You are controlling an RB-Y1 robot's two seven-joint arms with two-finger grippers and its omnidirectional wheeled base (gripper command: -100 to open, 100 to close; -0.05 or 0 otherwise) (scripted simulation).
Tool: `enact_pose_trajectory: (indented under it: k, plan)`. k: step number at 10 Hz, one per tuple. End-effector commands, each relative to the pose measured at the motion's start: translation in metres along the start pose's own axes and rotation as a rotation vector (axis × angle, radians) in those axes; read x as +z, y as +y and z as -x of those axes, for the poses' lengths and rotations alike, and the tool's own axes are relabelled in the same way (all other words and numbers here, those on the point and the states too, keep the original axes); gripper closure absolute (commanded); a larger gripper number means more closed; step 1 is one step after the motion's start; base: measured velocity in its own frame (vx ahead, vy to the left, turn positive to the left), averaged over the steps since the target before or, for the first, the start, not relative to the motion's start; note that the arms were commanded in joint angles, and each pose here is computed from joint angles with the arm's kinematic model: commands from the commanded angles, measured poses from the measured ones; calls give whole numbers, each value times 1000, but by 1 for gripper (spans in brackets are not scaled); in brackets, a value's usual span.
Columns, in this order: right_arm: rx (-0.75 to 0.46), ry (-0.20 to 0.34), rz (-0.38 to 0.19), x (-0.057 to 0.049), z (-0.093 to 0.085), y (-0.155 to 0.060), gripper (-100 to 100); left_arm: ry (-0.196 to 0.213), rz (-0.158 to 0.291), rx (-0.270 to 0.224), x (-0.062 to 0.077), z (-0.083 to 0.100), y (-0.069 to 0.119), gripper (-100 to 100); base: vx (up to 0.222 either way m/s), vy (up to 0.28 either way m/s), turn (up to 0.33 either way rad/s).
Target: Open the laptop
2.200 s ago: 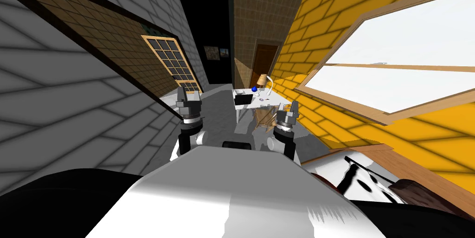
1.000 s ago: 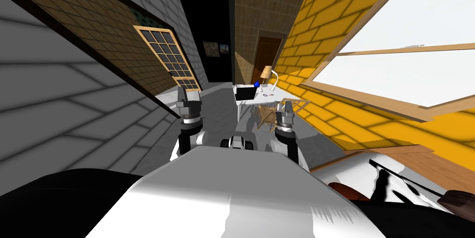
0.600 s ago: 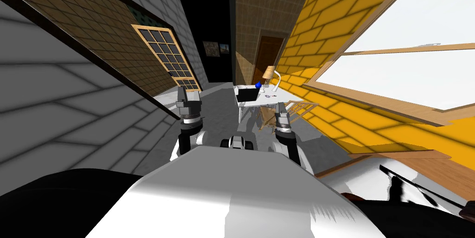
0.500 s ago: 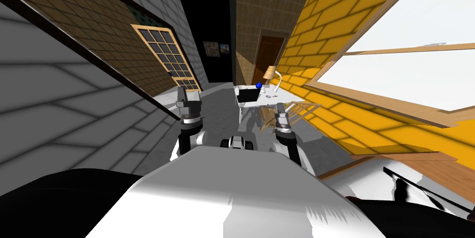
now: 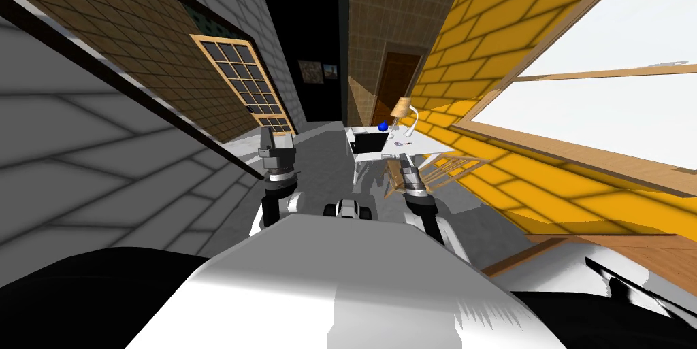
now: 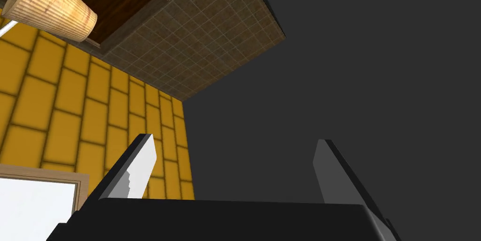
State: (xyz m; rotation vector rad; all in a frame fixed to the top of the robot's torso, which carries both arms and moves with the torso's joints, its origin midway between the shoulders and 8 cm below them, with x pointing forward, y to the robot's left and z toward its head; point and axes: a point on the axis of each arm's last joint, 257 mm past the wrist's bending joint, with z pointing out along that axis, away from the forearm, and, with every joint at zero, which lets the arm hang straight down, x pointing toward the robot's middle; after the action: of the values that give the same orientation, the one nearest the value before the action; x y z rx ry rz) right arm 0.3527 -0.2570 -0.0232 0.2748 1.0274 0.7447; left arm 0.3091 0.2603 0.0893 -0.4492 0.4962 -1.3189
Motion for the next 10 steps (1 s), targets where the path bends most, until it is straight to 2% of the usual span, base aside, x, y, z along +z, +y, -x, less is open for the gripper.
enact_pose_trajectory:
  k: [1, 7, 8, 10]
  plan:
    - [-118, 41, -23, -3, -7, -5, -100, 0, 0, 0, 0, 0, 0, 0, 118, 80, 3]
    - [-397, 141, -84, -15, -20, -21, -100, 0, 0, 0, 0, 0, 0, 0, 108, 90, 0]
    - [-403, 143, -83, -15, -20, -21, -100, 0, 0, 0, 0, 0, 0, 0, 96, 62, 0]
    - [-534, 194, -115, -23, -25, -33, -100, 0, 0, 0, 0, 0, 0, 0, 122, 90, 0]
